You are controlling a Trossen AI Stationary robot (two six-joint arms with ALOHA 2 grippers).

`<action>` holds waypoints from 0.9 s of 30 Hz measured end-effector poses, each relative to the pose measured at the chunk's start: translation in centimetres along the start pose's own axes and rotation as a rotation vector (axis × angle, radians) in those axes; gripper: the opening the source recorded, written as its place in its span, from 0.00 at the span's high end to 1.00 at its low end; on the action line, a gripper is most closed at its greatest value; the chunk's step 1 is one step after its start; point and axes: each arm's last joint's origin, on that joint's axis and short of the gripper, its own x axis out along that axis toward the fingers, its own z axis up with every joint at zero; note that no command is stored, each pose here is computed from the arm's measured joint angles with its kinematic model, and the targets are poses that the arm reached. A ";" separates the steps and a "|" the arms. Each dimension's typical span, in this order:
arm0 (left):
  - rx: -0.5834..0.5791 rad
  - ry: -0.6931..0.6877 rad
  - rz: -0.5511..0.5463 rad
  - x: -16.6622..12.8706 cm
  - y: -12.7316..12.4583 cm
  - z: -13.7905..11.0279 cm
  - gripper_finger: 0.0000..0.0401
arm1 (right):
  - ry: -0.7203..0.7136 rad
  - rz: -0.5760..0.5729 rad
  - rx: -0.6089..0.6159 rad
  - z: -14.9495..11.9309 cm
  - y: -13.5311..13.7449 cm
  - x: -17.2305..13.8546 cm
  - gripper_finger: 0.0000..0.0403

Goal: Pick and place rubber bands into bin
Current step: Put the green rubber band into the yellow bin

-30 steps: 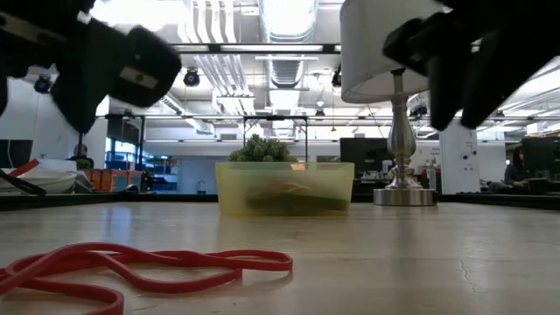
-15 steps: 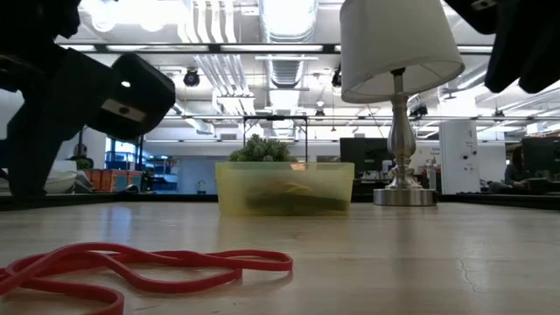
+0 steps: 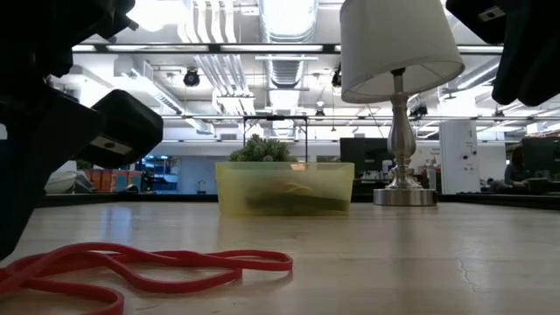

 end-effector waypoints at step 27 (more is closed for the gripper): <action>0.023 0.021 0.027 0.5 0.2 -0.3 0.80 | -0.006 -0.016 0.001 -0.6 0.0 0.6 0.84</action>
